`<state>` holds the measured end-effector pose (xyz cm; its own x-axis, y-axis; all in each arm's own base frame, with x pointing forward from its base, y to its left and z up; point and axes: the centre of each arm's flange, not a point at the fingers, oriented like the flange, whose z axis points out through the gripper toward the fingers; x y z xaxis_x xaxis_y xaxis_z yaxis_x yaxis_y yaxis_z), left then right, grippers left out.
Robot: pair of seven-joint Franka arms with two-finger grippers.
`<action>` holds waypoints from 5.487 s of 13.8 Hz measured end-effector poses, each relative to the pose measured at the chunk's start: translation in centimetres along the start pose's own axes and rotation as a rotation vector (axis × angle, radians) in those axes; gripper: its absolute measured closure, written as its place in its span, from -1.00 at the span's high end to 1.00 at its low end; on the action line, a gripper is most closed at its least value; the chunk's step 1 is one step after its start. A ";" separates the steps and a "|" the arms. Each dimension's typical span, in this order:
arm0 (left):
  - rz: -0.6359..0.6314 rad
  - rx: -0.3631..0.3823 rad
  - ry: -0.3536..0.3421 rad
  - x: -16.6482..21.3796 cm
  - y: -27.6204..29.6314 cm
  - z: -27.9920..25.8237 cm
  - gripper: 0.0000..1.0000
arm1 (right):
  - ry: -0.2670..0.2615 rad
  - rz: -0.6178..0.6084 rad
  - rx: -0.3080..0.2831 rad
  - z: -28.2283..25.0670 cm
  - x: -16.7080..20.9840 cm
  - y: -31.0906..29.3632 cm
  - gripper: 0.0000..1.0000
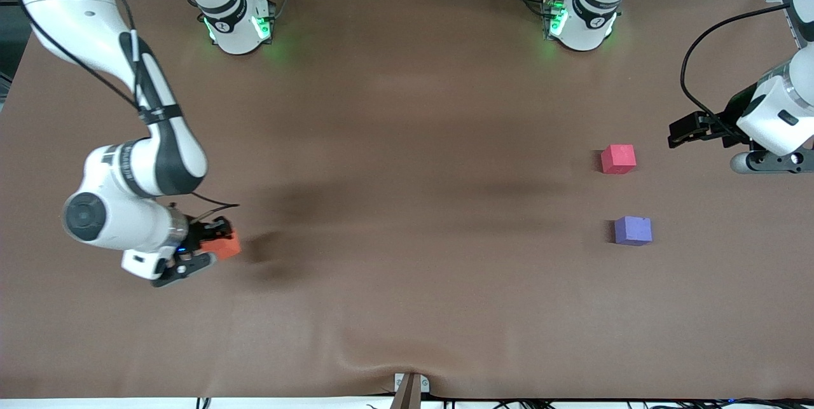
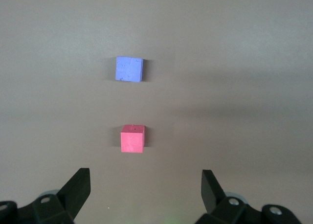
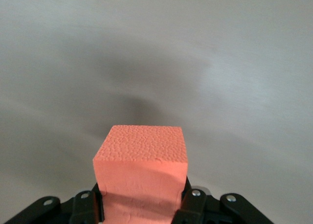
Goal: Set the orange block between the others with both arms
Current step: 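Carry the orange cube with the right gripper toward the table middle, then set the orange cube down and open the right gripper, then withdraw the right gripper while the left gripper reaches the orange cube, then close the left gripper on the orange cube and lift it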
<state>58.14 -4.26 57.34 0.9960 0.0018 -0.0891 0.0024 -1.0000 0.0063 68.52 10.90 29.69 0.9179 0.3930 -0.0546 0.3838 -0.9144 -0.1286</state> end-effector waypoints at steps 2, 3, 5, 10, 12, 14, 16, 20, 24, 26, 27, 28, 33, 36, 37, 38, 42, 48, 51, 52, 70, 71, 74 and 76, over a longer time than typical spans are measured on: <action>0.002 0.000 -0.004 0.1 0.1 0.2 1.00 | -0.002 0.045 0.003 0.8 1.4 -6.3 0.10; 0.003 0.000 -0.007 0.2 0.2 0.4 1.00 | 0.000 0.079 0.001 1.2 2.1 -10.1 0.10; 0.003 0.000 -0.017 0.5 0.2 0.9 1.00 | -0.003 0.145 -0.003 1.9 2.9 -17.3 0.10; 0.008 0.001 -0.037 1.0 0.5 2.1 1.00 | -0.026 0.285 -0.012 4.2 2.7 -26.3 0.10; 0.008 0.001 -0.044 1.2 0.5 2.5 1.00 | -0.041 0.342 -0.017 5.4 2.4 -28.3 0.10; 0.009 0.000 -0.045 1.6 0.5 3.1 1.00 | -0.042 0.387 -0.015 6.6 2.1 -31.0 0.10; 0.009 0.000 -0.047 1.9 0.6 3.5 1.00 | -0.027 0.434 -0.007 8.6 1.5 -35.0 0.10; 0.013 0.000 -0.064 2.4 0.8 4.5 1.00 | 0.021 0.503 0.033 14.1 -0.4 -43.4 0.10; 0.027 0.001 -0.090 2.9 1.6 6.1 1.00 | 0.034 0.503 0.037 15.5 -0.8 -45.1 0.10; 0.032 0.001 -0.094 3.0 1.9 6.4 1.00 | 0.033 0.505 0.037 15.5 -0.8 -45.1 0.10; 0.032 0.001 -0.094 3.0 1.9 6.4 1.00 | 0.034 0.506 0.037 15.5 -0.7 -45.0 0.10; 0.032 0.001 -0.095 3.0 1.9 6.4 1.00 | 0.034 0.507 0.037 15.6 -0.7 -45.0 0.20; 0.033 0.000 -0.085 3.4 2.0 6.6 1.00 | 0.035 0.513 0.031 16.0 -0.5 -44.5 1.00; 0.036 -0.001 -0.079 3.8 2.2 6.9 1.00 | 0.070 0.520 0.052 13.8 0.7 -44.4 1.00; 0.041 -0.002 -0.073 3.9 2.5 6.9 1.00 | 0.084 0.526 0.059 12.6 1.2 -44.1 1.00; 0.046 -0.002 -0.068 4.0 2.8 6.9 1.00 | 0.097 0.536 0.064 11.0 1.8 -43.4 1.00; 0.067 0.000 -0.060 3.9 4.2 6.8 1.00 | 0.103 0.571 0.038 1.7 3.5 -36.0 1.00; 0.064 -0.057 -0.013 3.6 13.8 8.1 1.00 | 0.037 0.496 -0.023 -7.6 2.8 -16.4 1.00; 0.031 -0.069 0.019 2.9 22.3 11.0 1.00 | 0.033 0.449 -0.048 -12.9 0.1 -7.7 1.00; 0.025 -0.074 0.029 2.5 24.8 11.9 1.00 | 0.033 0.428 -0.068 -14.9 -1.1 -5.3 1.00; 0.084 -0.095 0.072 -4.2 47.1 32.4 1.00 | 0.023 0.410 -0.087 -34.1 -20.2 5.3 1.00; 0.097 -0.089 0.078 -4.1 47.0 32.4 1.00 | 0.022 0.424 -0.085 -34.1 -20.2 5.2 1.00; 0.118 -0.069 0.077 -4.2 46.7 33.1 1.00 | 0.021 0.437 -0.085 -34.2 -20.4 4.9 1.00; 0.121 -0.054 0.066 -4.4 46.5 34.1 1.00 | 0.022 0.439 -0.085 -34.3 -20.4 4.9 1.00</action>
<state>50.86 -50.95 24.04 0.9930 -0.1166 -0.0188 -0.1151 -0.9911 0.0663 55.13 -4.97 64.14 0.9973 -0.0360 -0.0643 -0.0371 -0.9992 -0.0163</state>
